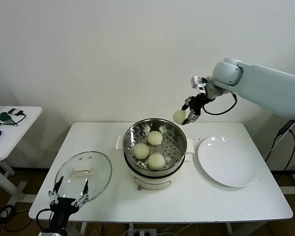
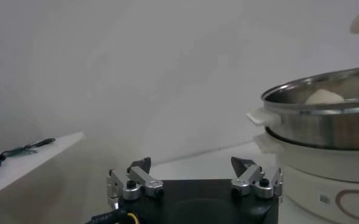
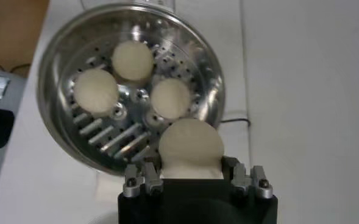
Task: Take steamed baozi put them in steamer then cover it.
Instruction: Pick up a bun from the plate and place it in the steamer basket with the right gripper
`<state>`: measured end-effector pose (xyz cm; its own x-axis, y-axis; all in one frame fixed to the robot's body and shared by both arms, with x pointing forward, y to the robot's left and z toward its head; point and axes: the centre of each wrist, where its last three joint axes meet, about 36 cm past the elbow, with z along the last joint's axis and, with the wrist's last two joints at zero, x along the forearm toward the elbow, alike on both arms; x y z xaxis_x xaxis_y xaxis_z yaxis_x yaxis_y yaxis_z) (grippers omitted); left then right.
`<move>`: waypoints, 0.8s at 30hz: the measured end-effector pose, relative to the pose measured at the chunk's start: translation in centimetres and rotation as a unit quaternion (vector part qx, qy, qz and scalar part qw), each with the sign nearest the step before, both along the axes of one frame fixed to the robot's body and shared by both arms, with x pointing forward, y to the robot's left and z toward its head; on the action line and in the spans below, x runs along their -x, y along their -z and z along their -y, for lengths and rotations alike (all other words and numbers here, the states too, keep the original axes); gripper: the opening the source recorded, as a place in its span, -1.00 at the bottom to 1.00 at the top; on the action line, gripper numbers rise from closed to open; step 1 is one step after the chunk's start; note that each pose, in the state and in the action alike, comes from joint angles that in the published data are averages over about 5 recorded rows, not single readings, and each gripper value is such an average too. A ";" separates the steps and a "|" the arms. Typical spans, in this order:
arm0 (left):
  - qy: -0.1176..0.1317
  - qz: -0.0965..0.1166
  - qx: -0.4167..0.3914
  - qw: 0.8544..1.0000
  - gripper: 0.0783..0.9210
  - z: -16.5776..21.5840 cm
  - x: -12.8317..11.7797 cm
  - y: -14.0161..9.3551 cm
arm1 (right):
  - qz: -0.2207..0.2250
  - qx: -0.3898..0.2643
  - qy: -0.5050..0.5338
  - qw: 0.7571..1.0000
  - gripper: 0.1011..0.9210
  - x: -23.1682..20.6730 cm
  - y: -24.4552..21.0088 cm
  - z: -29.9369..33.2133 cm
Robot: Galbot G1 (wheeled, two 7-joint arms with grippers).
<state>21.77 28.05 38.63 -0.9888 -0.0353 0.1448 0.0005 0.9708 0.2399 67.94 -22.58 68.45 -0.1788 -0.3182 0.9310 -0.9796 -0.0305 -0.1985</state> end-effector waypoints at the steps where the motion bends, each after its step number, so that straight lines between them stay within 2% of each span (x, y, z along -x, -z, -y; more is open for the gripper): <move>1: 0.001 0.000 0.000 1.000 0.77 0.0 0.0 0.0 | -0.004 0.005 -0.001 1.000 0.31 0.2 0.4 -0.6; 14: 0.003 0.005 -0.001 1.000 0.77 -0.3 -0.3 -0.2 | -0.032 0.059 -0.008 0.998 0.31 1.3 6.2 -5.9; 24: -0.001 0.003 -0.001 1.000 0.77 -0.6 -0.6 -0.1 | -0.034 0.085 -0.009 0.996 0.32 0.8 9.0 -7.8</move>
